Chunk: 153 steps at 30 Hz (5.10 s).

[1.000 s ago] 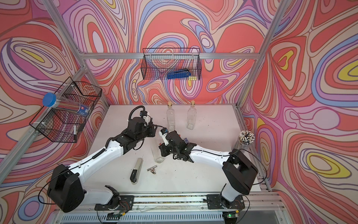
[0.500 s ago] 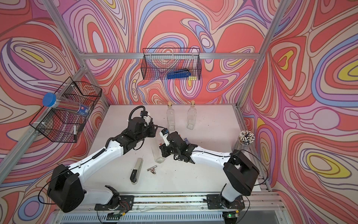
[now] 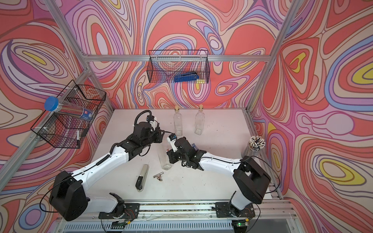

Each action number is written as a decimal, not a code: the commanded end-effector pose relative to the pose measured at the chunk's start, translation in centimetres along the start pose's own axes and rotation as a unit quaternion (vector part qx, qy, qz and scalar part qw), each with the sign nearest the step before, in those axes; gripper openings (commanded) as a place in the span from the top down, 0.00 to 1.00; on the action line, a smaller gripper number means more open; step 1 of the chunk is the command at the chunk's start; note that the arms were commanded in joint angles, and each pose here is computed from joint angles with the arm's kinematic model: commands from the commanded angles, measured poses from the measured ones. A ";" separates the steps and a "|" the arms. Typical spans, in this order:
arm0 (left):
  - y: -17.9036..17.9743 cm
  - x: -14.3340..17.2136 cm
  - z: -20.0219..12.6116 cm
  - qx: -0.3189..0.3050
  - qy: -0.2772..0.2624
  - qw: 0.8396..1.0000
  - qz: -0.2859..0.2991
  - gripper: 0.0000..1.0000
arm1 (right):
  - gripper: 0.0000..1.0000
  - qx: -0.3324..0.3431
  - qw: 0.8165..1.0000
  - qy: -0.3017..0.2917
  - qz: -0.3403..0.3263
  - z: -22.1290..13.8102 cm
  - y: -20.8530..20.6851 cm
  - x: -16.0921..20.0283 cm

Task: Remove the label from the bottle
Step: Tear open the label from the bottle, then adjust the bottle.

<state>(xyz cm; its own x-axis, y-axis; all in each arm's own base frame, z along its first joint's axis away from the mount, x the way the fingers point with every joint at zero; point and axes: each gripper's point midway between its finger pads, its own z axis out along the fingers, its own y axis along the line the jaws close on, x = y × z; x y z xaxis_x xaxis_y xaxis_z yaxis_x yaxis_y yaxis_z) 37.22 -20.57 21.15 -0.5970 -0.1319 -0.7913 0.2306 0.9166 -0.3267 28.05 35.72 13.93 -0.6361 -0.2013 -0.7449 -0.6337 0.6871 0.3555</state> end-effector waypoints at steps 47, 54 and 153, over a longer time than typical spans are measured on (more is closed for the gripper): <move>0.7 2.2 -0.2 -0.010 0.041 0.999 0.027 1.00 | 1.00 0.095 0.995 -0.003 0.001 -1.0 -4.1 -0.2; 0.6 2.2 -0.3 -0.008 0.041 0.999 0.027 1.00 | 1.00 0.096 0.995 -0.008 0.001 -1.1 -4.2 -0.5; -5.0 -6.9 -10.9 0.311 -0.161 0.937 -0.006 1.00 | 0.06 -0.158 0.985 -0.014 -0.062 -6.6 0.4 1.1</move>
<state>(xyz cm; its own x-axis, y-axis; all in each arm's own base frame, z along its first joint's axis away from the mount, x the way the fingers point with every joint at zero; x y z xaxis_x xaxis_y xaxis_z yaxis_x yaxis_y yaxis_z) 33.40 -19.35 29.64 -0.4184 -0.2915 -0.8602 0.5796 0.6435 -0.4999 25.33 29.98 14.65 -0.5739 -0.2691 -0.7735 -0.7639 0.5163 0.3872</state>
